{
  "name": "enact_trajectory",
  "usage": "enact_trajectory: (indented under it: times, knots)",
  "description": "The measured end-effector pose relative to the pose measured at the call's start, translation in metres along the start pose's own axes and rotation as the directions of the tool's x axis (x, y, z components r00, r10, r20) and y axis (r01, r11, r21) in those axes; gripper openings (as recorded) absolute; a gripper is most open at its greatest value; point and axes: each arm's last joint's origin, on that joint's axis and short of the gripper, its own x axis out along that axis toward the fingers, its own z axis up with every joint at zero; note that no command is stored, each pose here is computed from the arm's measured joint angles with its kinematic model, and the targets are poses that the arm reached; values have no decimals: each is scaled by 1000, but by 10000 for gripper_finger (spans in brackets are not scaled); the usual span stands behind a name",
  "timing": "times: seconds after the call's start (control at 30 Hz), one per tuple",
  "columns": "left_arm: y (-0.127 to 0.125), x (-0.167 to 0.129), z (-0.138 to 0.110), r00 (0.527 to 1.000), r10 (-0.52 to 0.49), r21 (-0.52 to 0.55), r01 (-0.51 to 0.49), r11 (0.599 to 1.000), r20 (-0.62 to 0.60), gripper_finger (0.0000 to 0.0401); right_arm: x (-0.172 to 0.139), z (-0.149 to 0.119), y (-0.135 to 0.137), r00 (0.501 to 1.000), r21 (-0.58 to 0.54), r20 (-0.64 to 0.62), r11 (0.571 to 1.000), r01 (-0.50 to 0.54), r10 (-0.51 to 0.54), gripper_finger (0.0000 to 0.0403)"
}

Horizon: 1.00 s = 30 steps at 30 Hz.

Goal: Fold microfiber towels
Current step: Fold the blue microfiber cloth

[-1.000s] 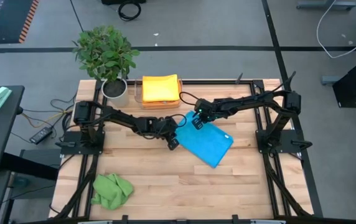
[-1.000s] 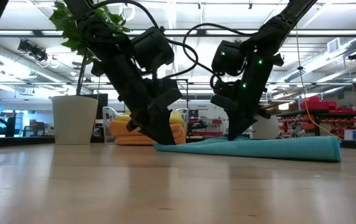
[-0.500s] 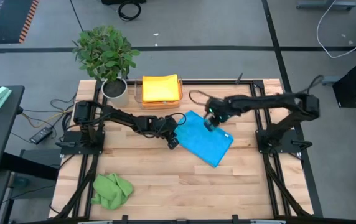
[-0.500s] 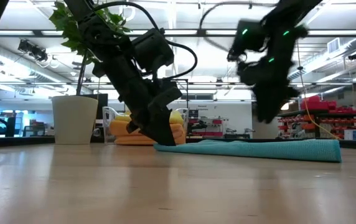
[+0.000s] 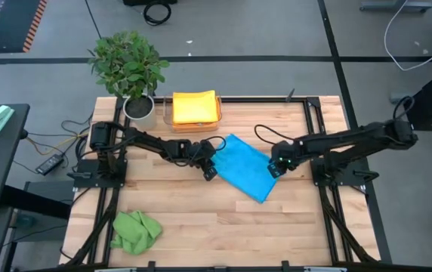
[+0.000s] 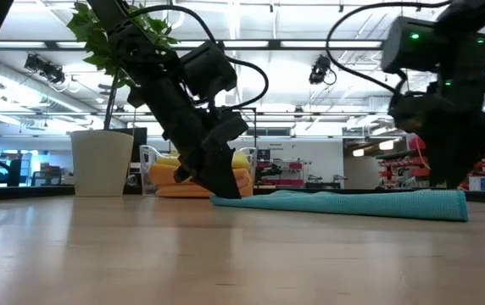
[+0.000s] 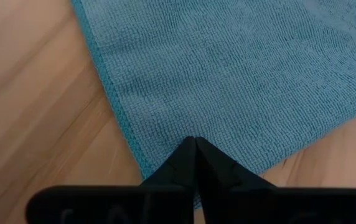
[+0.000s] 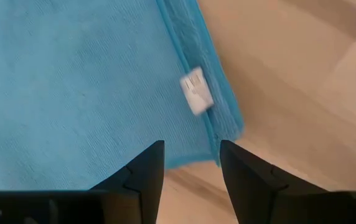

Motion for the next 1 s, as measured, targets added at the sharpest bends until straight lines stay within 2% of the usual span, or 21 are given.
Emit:
enact_trajectory:
  times: [0.3, 0.43, 0.57, 0.8, 1.0]
  knots:
    - [5, 0, 2, 1000, -18, -11, 18, 1000, -9, 11, 9, -13, -9, 999, 17, -2, 999, 34, -34, 163]
    - [7, 0, 4, 999, -34, -23, 34, 999, -16, 12, 10, -12, -6, 1000, 24, 9, 1000, 2, -2, 155]
    - [7, 0, 4, 999, -36, -23, 35, 999, -16, 24, 10, -10, -4, 1000, 25, 23, 1000, -17, 17, 118]
    - [7, 0, 4, 999, -35, -23, 35, 999, -16, 19, 10, -10, -4, 1000, 11, 22, 1000, -15, 15, 19]
    - [7, 0, 4, 999, -33, -24, 33, 999, -15, 10, 10, -11, -5, 1000, -7, 22, 1000, -5, 5, 4]
